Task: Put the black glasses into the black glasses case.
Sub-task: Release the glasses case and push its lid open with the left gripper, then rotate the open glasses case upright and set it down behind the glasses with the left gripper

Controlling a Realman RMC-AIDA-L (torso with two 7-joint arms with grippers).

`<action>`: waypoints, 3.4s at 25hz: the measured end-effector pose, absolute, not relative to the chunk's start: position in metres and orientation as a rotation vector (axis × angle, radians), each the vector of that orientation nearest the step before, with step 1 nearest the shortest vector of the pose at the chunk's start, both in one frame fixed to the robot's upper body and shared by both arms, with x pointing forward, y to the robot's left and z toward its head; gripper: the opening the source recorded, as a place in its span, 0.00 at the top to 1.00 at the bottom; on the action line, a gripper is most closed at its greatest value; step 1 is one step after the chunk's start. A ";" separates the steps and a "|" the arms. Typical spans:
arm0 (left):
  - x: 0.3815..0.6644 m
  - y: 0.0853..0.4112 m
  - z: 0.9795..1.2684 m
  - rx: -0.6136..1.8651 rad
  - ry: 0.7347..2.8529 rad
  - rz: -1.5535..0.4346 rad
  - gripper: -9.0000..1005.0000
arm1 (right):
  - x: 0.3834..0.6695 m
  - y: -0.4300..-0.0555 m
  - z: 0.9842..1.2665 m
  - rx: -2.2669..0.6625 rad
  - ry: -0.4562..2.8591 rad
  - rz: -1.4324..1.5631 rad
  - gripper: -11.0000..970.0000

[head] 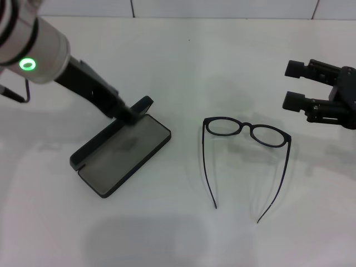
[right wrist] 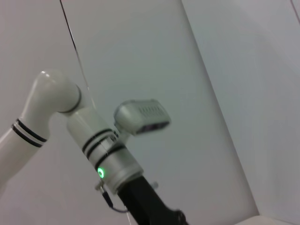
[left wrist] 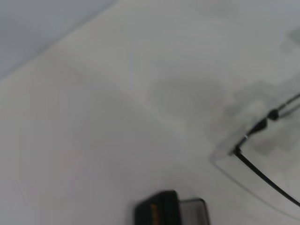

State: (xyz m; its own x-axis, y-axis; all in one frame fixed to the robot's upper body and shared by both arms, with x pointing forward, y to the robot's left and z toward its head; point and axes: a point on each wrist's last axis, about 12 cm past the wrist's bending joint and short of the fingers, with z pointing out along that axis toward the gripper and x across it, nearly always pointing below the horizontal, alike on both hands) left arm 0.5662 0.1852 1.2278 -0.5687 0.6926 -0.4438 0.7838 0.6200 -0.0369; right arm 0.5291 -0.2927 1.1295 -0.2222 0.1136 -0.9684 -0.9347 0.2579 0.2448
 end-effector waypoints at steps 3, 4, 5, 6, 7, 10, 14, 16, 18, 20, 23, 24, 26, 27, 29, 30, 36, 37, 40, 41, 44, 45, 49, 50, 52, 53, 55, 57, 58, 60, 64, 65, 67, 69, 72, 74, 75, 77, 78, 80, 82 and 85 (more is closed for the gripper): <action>0.571 0.184 1.214 1.191 2.508 -0.356 0.29 | 0.529 -0.290 1.129 -0.826 1.426 1.205 0.12; 0.573 0.183 1.211 1.191 2.520 -0.364 0.29 | 0.529 -0.290 1.129 -0.826 1.424 1.205 0.12; 0.575 0.183 1.207 1.187 2.534 -0.372 0.29 | 0.529 -0.289 1.128 -0.826 1.423 1.206 0.12; 0.577 0.184 1.205 1.185 2.542 -0.373 0.29 | 0.529 -0.289 1.128 -0.826 1.423 1.207 0.12; 0.579 0.184 1.203 1.180 2.547 -0.365 0.30 | 0.529 -0.289 1.128 -0.827 1.423 1.207 0.12; 0.581 0.185 1.201 1.171 2.555 -0.330 0.30 | 0.528 -0.288 1.128 -0.828 1.423 1.208 0.12; 0.581 0.186 1.200 1.169 2.560 -0.313 0.30 | 0.529 -0.289 1.128 -0.827 1.422 1.204 0.13; 0.582 0.187 1.197 1.165 2.569 -0.302 0.30 | 0.529 -0.288 1.128 -0.828 1.422 1.202 0.13; 0.584 0.188 1.192 1.161 2.580 -0.301 0.30 | 0.530 -0.288 1.128 -0.831 1.419 1.197 0.13; 0.586 0.188 1.188 1.156 2.584 -0.300 0.30 | 0.530 -0.288 1.129 -0.834 1.417 1.195 0.13; 0.590 0.187 1.181 1.156 2.599 -0.277 0.31 | 0.531 -0.288 1.129 -0.835 1.417 1.193 0.13; 0.590 0.185 1.179 1.167 2.603 -0.267 0.31 | 0.531 -0.288 1.129 -0.835 1.418 1.192 0.13; 0.590 0.183 1.176 1.185 2.609 -0.234 0.31 | 0.531 -0.289 1.130 -0.835 1.418 1.190 0.13; 0.591 0.182 1.174 1.193 2.611 -0.205 0.31 | 0.531 -0.289 1.130 -0.834 1.417 1.189 0.13; 0.591 0.179 1.172 1.210 2.614 -0.157 0.31 | 0.531 -0.289 1.130 -0.833 1.417 1.188 0.13; 0.591 0.178 1.172 1.220 2.614 -0.144 0.31 | 0.531 -0.289 1.130 -0.832 1.416 1.187 0.13; 0.591 0.175 1.174 1.235 2.602 -0.129 0.45 | 0.532 -0.292 1.131 -0.813 1.411 1.176 0.14; 0.592 0.174 1.174 1.237 2.598 -0.127 0.48 | 0.531 -0.293 1.131 -0.810 1.411 1.174 0.14; 0.593 0.172 1.176 1.244 2.589 -0.124 0.60 | 0.531 -0.294 1.131 -0.810 1.412 1.172 0.14; 0.593 0.172 1.177 1.247 2.586 -0.123 0.65 | 0.531 -0.294 1.131 -0.810 1.412 1.172 0.14; 0.593 0.170 1.178 1.262 2.576 -0.116 0.74 | 0.532 -0.294 1.131 -0.810 1.413 1.170 0.14; 0.594 0.169 1.180 1.267 2.571 -0.109 0.74 | 0.532 -0.295 1.131 -0.810 1.414 1.168 0.14; 0.596 0.169 1.193 1.271 2.521 -0.030 0.76 | 0.533 -0.296 1.131 -0.808 1.419 1.161 0.14; 0.597 0.168 1.198 1.271 2.495 -0.005 0.77 | 0.533 -0.295 1.131 -0.810 1.418 1.161 0.14; 0.600 0.166 1.205 1.288 2.434 0.024 0.78 | 0.533 -0.295 1.132 -0.816 1.415 1.165 0.14; 0.602 0.163 1.209 1.311 2.381 0.041 0.78 | 0.533 -0.294 1.132 -0.822 1.411 1.171 0.14; 0.606 0.153 1.213 1.385 2.261 0.086 0.79 | 0.530 -0.294 1.134 -0.847 1.400 1.192 0.15; 0.608 0.140 1.212 1.472 2.148 0.131 0.78 | 0.528 -0.293 1.135 -0.869 1.383 1.217 0.15; 0.609 0.133 1.211 1.518 2.090 0.154 0.78 | 0.526 -0.293 1.136 -0.880 1.376 1.229 0.15; 0.612 0.118 1.207 1.607 1.961 0.205 0.78 | 0.523 -0.292 1.136 -0.901 1.366 1.248 0.15; 0.622 0.092 1.201 1.714 1.748 0.277 0.77 | 0.515 -0.288 1.133 -0.951 1.354 1.288 0.15; 0.625 0.087 1.199 1.732 1.718 0.290 0.77 | 0.513 -0.287 1.132 -0.958 1.351 1.296 0.15; 0.631 0.076 1.195 1.773 1.657 0.317 0.77 | 0.510 -0.285 1.130 -0.963 1.348 1.308 0.15; 0.633 0.071 1.189 1.807 1.634 0.333 0.77 | 0.508 -0.284 1.127 -0.956 1.349 1.313 0.15; 0.634 0.067 1.179 1.854 1.622 0.351 0.76 | 0.505 -0.284 1.125 -0.950 1.347 1.314 0.15; 0.634 0.065 1.173 1.884 1.626 0.351 0.76 | 0.505 -0.284 1.124 -0.945 1.348 1.311 0.15; 0.633 0.065 1.170 1.897 1.627 0.349 0.76 | 0.504 -0.284 1.123 -0.940 1.350 1.310 0.15; 0.632 0.063 1.166 1.919 1.628 0.346 0.76 | 0.503 -0.284 1.122 -0.931 1.353 1.307 0.16; 0.632 0.062 1.165 1.927 1.629 0.347 0.76 | 0.503 -0.285 1.122 -0.929 1.354 1.306 0.16; 0.631 0.062 1.164 1.933 1.629 0.344 0.75 | 0.503 -0.285 1.122 -0.926 1.355 1.302 0.16; 0.631 0.061 1.163 1.931 1.634 0.329 0.75 | 0.503 -0.285 1.122 -0.925 1.356 1.300 0.16; 0.629 0.060 1.162 1.925 1.640 0.304 0.75 | 0.503 -0.285 1.122 -0.924 1.355 1.299 0.16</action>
State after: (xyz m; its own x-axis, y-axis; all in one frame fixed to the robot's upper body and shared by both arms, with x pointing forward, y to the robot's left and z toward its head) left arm 0.6293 0.0596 1.1625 0.2160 0.9565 -0.1959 0.8228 -0.0703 0.5639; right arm 0.5034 -0.2854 1.1217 -0.2063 0.1099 -0.9723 -0.9668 0.1305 0.2198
